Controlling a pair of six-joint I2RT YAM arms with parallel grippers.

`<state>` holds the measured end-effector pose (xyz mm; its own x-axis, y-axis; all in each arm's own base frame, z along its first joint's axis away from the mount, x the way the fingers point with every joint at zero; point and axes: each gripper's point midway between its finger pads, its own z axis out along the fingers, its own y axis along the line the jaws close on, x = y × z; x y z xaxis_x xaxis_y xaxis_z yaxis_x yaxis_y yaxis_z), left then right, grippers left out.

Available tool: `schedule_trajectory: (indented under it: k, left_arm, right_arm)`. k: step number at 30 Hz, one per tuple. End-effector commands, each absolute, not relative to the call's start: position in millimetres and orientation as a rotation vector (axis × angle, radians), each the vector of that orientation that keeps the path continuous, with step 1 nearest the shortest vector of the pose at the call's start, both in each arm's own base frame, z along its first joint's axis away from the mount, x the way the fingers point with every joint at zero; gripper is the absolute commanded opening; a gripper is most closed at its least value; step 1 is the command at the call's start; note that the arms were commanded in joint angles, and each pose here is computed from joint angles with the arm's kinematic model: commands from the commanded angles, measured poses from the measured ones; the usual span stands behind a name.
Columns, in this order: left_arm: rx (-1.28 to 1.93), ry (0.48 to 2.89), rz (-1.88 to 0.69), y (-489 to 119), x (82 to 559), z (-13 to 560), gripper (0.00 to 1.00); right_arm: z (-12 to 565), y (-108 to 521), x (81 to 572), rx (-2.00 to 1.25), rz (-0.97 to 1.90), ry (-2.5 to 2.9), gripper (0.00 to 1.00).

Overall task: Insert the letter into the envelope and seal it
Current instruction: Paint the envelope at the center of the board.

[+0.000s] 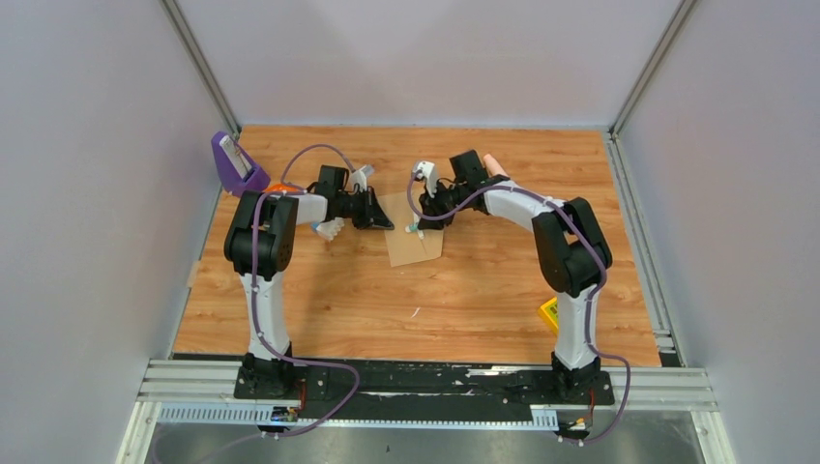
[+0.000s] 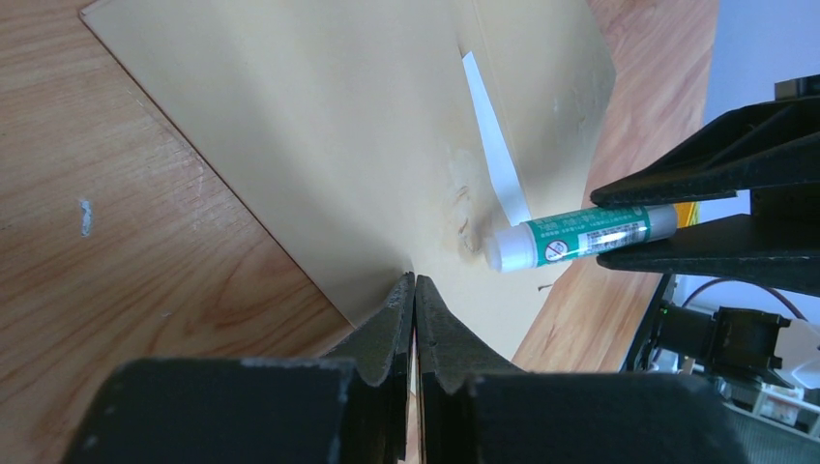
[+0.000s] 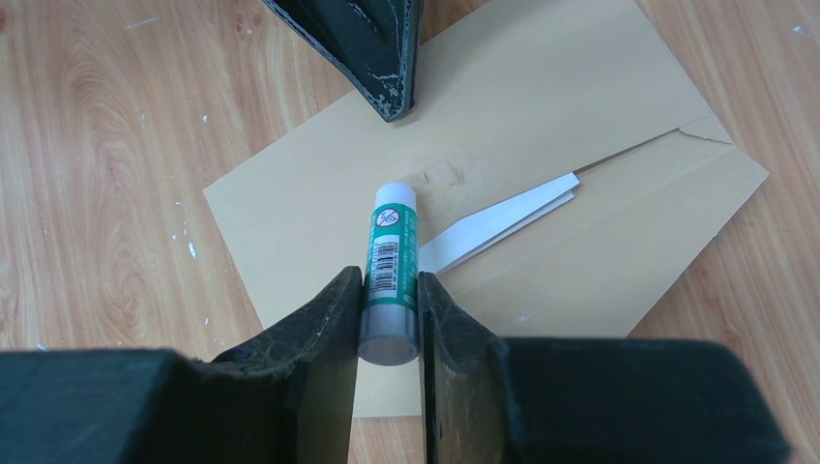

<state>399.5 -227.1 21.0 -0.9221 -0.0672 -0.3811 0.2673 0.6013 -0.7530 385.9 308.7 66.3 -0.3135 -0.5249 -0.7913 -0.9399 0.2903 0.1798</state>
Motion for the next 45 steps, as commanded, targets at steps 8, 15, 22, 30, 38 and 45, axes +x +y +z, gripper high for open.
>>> schedule_trajectory:
  k: [8,15,22,30,38,45]
  left_arm:
    - [0.157,2.519,-1.169,-217,398,1,0.06]
    - [0.162,2.516,-1.173,-218,398,2,0.06]
    - [0.168,2.510,-1.172,-218,399,5,0.06]
    - [0.166,2.509,-1.172,-218,399,6,0.06]
    - [0.172,2.505,-1.171,-218,399,7,0.05]
    - [0.171,2.503,-1.172,-218,399,8,0.05]
  right_arm:
    - [67,323,409,-1.300,0.845,1.930,0.00]
    - [74,328,424,-1.270,0.821,1.915,0.00]
    - [78,332,404,-1.319,0.888,1.886,0.00]
    - [67,326,379,-1.377,0.901,1.923,0.00]
    - [67,311,363,-1.403,0.861,1.933,0.00]
    - [82,303,365,-1.384,0.785,1.926,0.00]
